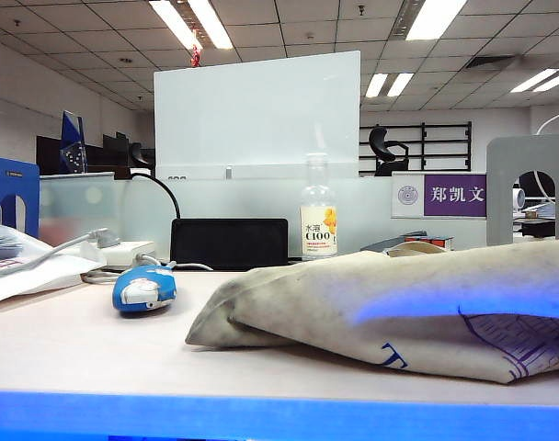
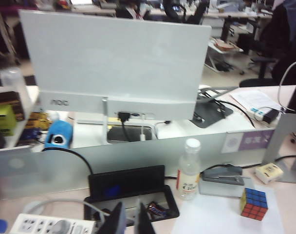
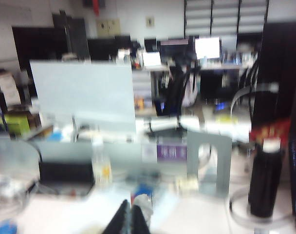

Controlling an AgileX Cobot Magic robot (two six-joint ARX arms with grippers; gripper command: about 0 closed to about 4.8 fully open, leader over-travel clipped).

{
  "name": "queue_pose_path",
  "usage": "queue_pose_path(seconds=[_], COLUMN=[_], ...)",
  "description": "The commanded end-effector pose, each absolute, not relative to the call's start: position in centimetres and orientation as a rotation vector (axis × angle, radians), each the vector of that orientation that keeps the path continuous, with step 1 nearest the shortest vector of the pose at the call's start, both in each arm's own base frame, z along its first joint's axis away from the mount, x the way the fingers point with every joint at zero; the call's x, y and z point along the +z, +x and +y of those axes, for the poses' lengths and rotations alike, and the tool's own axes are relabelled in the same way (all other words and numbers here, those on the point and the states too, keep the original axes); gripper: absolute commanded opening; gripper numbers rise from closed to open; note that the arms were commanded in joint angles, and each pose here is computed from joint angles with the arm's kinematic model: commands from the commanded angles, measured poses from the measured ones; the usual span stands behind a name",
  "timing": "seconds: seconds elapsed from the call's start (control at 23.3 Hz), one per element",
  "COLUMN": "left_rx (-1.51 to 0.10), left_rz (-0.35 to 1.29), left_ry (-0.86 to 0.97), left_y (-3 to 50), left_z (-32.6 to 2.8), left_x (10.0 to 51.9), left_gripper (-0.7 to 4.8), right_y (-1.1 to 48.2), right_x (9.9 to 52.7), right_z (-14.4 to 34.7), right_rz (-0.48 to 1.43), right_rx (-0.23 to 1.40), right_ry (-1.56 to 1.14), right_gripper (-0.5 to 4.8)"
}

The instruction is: Take the glasses case out of the canvas bag and put it on the table.

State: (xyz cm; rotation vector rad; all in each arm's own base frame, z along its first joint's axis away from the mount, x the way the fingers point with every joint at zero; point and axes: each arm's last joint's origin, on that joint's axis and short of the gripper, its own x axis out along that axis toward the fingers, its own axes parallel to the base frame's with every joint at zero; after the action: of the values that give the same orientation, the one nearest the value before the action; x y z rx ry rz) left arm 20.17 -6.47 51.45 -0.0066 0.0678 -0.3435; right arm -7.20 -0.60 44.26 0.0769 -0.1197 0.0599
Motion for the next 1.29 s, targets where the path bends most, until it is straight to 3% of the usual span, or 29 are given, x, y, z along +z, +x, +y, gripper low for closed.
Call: queue_pose_path(seconds=[0.04, 0.43, 0.64, 0.69, 0.94, 1.29], left_rx=[-0.305, -0.195, -0.027, -0.012, -0.062, -0.069], left_rz=[0.065, -0.004, -0.11, -0.126, -0.155, -0.105], left_ry=[0.04, 0.007, -0.067, -0.073, -0.079, -0.071], left_y=[17.8, 10.8, 8.5, 8.2, 8.5, 9.8], left_z=[-5.6, -3.1, -1.9, -1.7, -1.9, -2.4], left_x=[48.6, 36.6, 31.4, 30.3, 25.6, 20.8], left_gripper=[0.34, 0.34, 0.33, 0.09, -0.07, -0.07], right_y=[-4.9, 4.3, 7.7, 8.1, 9.9, 10.6], right_x=[40.1, 31.4, 27.0, 26.3, 21.5, 16.8], right_z=[-0.4, 0.7, 1.0, 1.0, 1.1, 0.8], right_rz=[-0.042, -0.028, -0.03, -0.036, -0.058, 0.077], right_rx=[0.059, 0.202, 0.212, 0.211, 0.203, 0.068], right_ry=[0.188, 0.2, 0.237, 0.237, 0.232, 0.233], right_gripper=[-0.05, -0.05, -0.05, -0.05, -0.05, -0.05])
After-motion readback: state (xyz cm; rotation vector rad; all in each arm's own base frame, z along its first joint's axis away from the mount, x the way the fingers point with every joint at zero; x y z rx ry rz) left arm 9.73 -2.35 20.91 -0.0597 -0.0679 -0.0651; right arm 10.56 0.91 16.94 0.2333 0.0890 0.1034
